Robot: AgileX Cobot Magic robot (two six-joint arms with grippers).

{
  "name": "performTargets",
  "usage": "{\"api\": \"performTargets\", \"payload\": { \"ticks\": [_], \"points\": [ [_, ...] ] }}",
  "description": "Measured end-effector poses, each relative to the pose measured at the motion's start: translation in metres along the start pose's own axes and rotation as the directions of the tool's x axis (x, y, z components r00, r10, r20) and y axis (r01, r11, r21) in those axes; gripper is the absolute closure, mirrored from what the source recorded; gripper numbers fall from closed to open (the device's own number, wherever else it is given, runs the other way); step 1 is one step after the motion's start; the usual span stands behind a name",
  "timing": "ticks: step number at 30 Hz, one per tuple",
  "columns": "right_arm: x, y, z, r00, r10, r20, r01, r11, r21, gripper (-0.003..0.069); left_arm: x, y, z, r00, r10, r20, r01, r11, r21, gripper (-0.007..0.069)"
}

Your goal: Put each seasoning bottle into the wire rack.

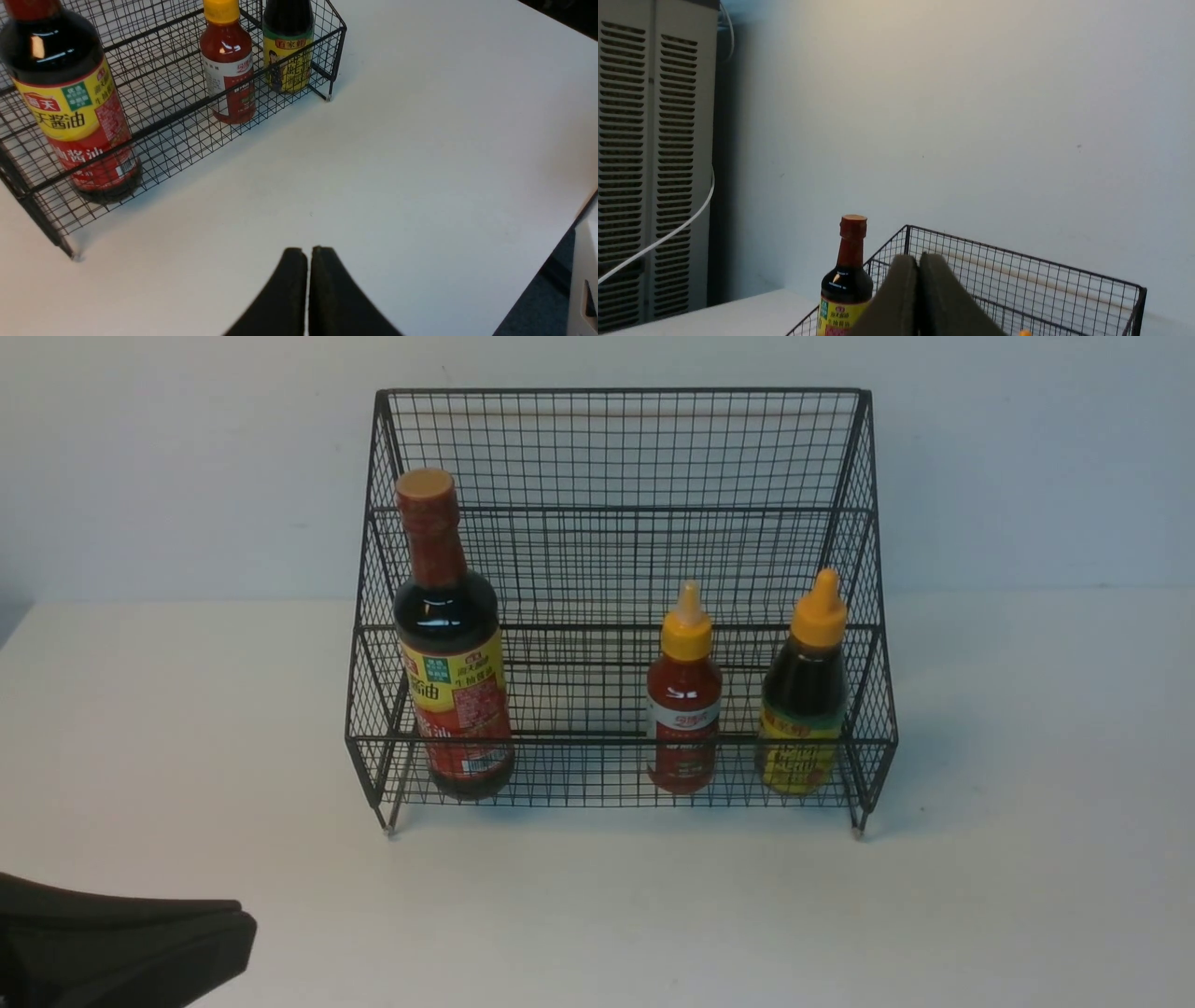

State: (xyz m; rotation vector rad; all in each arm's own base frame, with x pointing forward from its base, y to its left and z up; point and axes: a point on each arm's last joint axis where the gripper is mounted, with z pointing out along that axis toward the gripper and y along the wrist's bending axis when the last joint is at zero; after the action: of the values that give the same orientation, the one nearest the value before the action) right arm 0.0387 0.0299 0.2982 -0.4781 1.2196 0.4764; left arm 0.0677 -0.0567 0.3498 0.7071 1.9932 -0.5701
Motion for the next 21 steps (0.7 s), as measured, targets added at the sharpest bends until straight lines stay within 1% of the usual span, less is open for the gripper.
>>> {"api": "performTargets", "payload": {
  "ticks": [1, 2, 3, 4, 6, 7, 8, 10, 13, 18, 21],
  "points": [
    [0.005, -0.001, -0.001, 0.999, -0.005, -0.033, 0.006, 1.0, 0.022, 0.0673, 0.0, 0.0, 0.0, 1.0, -0.005, 0.0, 0.005, 1.0, 0.0, 0.0629],
    [0.006, -0.001, -0.001, 0.999, -0.005, -0.04, 0.006, 1.0, 0.022, 0.0673, 0.0, 0.0, 0.0, 1.0, -0.007, 0.0, 0.007, 1.0, 0.0, 0.0629],
    [0.018, -0.003, -0.003, 0.994, -0.011, -0.11, 0.019, 0.997, 0.076, 0.0673, 0.0, 0.0, 0.0, 1.0, -0.014, 0.0, 0.014, 1.0, 0.0, 0.0629],
    [0.02, -0.004, -0.003, 0.993, -0.012, -0.121, 0.023, 0.996, 0.082, 0.0673, 0.0, 0.0, 0.0, 1.0, -0.015, 0.0, 0.015, 1.0, 0.0, 0.0629],
    [0.043, -0.008, -0.008, 0.972, 0.003, -0.236, 0.041, 0.983, 0.179, 0.0673, 0.0, 0.0, 0.0, 1.0, -0.024, 0.001, 0.024, 1.0, 0.001, 0.0629],
    [0.045, -0.008, -0.009, 0.969, 0.005, -0.247, 0.042, 0.982, 0.185, 0.0673, 0.0, 0.0, 0.0, 1.0, -0.023, 0.001, 0.023, 1.0, 0.001, 0.0629],
    [0.055, -0.01, -0.012, 0.955, 0.025, -0.295, 0.047, 0.972, 0.232, 0.0673, 0.0, 0.0, 0.0, 1.0, -0.023, 0.001, 0.023, 1.0, 0.001, 0.0629],
    [0.071, -0.012, -0.019, 0.93, 0.059, -0.362, 0.054, 0.955, 0.293, 0.0673, 0.0, 0.0, 0.0, 1.0, -0.023, 0.002, 0.023, 1.0, 0.001, 0.0629],
    [0.09, -0.014, -0.027, 0.894, 0.107, -0.435, 0.067, 0.928, 0.367, 0.0673, 0.0, 0.0, 0.0, 1.0, -0.023, 0.002, 0.023, 1.0, 0.001, 0.0629],
    [0.115, -0.017, -0.036, 0.849, 0.165, -0.501, 0.091, 0.89, 0.447, 0.0673, 0.0, 0.0, 0.0, 1.0, -0.023, 0.002, 0.023, 1.0, 0.001, 0.0629],
    [0.116, -0.018, -0.036, 0.856, 0.168, -0.489, 0.103, 0.872, 0.478, 0.0673, 0.0, 0.0, 0.0, 1.0, -0.023, 0.003, 0.023, 1.0, 0.0, 0.0629]
  ]
}}
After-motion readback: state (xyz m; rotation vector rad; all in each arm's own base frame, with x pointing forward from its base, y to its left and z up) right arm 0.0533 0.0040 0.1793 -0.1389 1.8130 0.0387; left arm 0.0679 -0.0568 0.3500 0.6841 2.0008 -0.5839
